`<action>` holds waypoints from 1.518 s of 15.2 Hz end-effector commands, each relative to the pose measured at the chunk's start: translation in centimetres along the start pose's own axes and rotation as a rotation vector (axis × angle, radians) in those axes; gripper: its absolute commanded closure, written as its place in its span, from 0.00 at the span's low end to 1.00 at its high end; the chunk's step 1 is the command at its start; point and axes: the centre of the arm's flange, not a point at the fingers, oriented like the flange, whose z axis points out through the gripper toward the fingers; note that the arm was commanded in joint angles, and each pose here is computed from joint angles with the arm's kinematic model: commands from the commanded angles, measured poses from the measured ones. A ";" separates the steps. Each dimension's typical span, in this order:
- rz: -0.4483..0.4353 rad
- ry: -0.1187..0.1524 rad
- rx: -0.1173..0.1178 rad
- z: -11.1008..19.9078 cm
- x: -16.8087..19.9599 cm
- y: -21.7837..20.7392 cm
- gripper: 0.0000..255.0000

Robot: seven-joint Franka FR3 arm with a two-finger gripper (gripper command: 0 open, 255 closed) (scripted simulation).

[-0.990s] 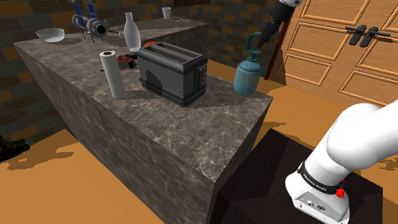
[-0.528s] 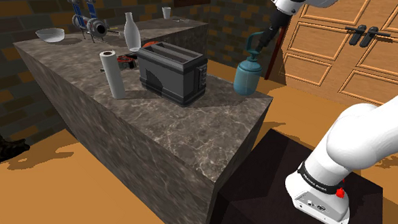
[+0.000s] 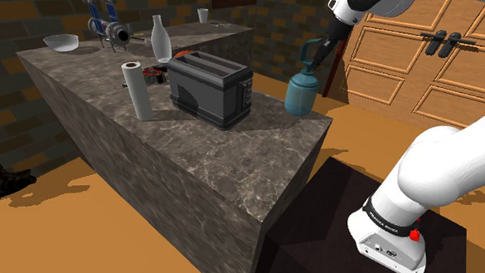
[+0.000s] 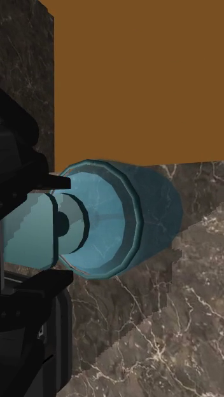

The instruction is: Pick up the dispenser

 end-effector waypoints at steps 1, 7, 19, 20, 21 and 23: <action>0.000 -0.002 0.001 0.1 0.0 0.0 1.00; 0.000 -0.002 0.001 -0.5 0.2 0.0 1.00; 0.000 -0.002 0.001 -6.5 2.1 0.1 1.00; 0.000 -0.002 0.001 -7.0 2.2 0.1 1.00; 0.000 -0.002 0.001 -7.5 2.4 0.1 1.00; 0.000 -0.002 0.001 -7.6 2.4 0.1 1.00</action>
